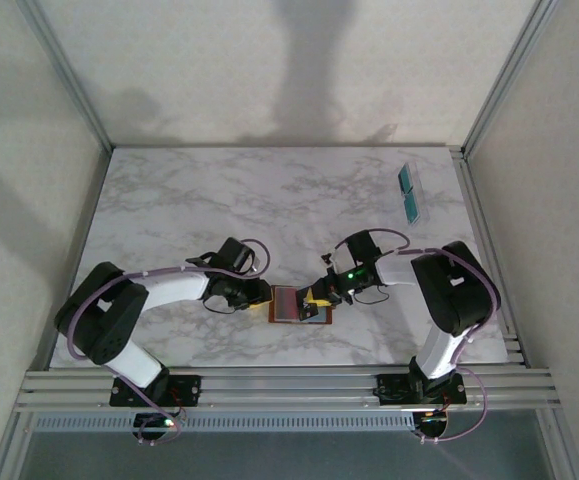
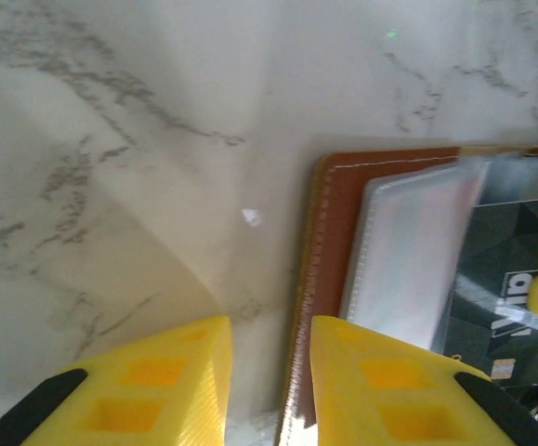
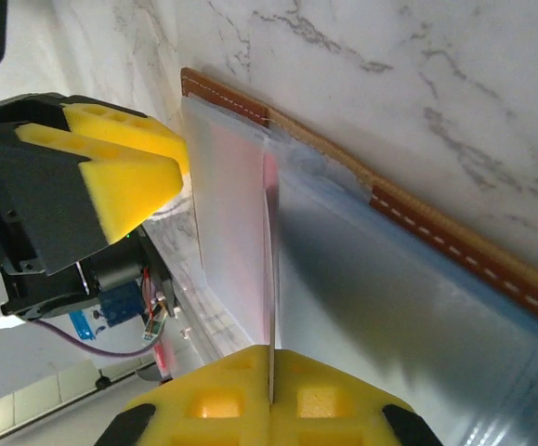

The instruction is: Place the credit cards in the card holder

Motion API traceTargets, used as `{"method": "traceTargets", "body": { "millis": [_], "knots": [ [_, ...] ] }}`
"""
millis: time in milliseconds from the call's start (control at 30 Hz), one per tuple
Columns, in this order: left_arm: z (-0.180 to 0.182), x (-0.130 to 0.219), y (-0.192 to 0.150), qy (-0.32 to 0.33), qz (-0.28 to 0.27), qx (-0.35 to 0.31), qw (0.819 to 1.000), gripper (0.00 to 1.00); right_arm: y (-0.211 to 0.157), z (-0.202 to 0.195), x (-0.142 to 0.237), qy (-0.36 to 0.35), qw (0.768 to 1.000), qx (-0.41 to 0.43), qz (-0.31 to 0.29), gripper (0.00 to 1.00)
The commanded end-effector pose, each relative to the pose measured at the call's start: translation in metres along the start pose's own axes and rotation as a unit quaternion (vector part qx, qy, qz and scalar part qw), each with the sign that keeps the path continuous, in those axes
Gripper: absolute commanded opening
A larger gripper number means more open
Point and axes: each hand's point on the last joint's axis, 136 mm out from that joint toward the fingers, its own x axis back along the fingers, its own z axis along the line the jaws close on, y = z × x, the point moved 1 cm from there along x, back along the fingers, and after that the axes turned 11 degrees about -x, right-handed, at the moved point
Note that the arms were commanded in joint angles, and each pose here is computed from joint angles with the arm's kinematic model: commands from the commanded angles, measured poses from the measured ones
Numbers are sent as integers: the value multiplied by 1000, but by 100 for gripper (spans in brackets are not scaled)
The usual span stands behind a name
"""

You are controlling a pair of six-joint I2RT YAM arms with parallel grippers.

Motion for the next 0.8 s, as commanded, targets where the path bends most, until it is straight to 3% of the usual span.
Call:
{"method": "traceTargets", "body": {
  "millis": [0, 167, 300, 400, 767],
  "knots": [
    [10, -6, -8, 18, 10, -3, 1000, 26, -3, -4, -8, 0, 1000, 4, 13, 0],
    [11, -9, -10, 16, 17, -2, 1000, 20, -1, -8, -8, -11, 1000, 4, 6, 2],
    [11, -12, -12, 10, 19, 4, 1000, 19, -1, -10, -7, -22, 1000, -2, -1, 14],
    [10, -12, -12, 10, 22, 1, 1000, 18, 2, -11, -6, -40, 999, -5, -19, 28],
    [2, -13, -14, -6, 32, -11, 999, 16, -5, -10, 11, -106, 993, -17, -41, 29]
  ]
}}
